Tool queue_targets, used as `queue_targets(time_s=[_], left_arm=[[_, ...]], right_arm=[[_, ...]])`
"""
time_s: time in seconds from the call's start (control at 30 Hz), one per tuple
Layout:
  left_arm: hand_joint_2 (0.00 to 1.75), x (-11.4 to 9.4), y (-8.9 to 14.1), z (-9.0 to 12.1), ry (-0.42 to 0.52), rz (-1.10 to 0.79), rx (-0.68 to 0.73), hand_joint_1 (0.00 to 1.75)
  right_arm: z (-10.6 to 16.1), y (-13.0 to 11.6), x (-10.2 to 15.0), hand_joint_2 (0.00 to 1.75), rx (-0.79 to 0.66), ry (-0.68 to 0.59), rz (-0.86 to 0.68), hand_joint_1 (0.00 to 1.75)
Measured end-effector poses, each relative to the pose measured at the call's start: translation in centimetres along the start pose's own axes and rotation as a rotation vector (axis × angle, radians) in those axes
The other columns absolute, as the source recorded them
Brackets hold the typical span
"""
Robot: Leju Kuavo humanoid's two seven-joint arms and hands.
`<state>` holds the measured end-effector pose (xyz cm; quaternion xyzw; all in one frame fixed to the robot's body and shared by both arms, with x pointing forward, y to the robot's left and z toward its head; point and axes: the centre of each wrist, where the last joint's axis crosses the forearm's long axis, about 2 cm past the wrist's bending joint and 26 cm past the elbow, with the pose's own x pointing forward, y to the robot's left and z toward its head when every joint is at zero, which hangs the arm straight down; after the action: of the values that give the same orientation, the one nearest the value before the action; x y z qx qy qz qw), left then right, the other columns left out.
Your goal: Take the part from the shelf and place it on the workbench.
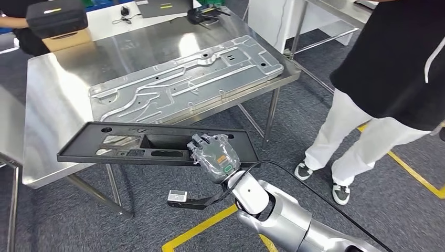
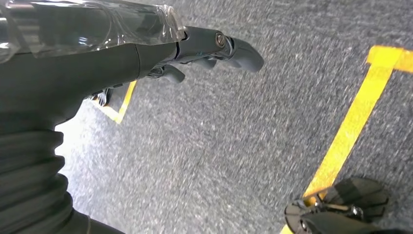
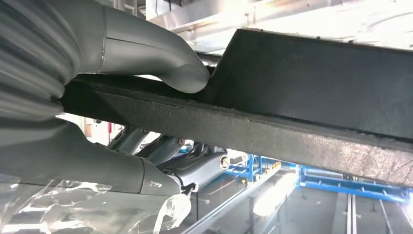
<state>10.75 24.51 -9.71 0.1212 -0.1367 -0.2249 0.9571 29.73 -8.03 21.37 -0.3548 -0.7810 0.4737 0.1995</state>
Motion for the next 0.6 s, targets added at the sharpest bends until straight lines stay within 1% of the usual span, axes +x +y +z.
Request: queue_targets(time_s=[0.1, 0.23, 0.6], left_arm=[[1.75, -0.46, -0.03, -0.01, 0.009, -0.007, 0.000, 0.00], [1.75, -0.20, 0.13, -0.04, 0.004, -0.007, 0.004, 0.00], [1.75, -0.47, 0.01, -0.02, 0.005, -0.005, 0.005, 0.00]], right_arm=[[-0.11, -0.03, 0.20, 1.75, -0.003, 0.000, 0.000, 1.75], [-0.11, 0.02, 0.29, 1.75, -0.001, 0.001, 0.001, 1.75], [-0.16, 0.06, 0.29, 1.75, 0.014, 0.003, -0.014, 1.75]])
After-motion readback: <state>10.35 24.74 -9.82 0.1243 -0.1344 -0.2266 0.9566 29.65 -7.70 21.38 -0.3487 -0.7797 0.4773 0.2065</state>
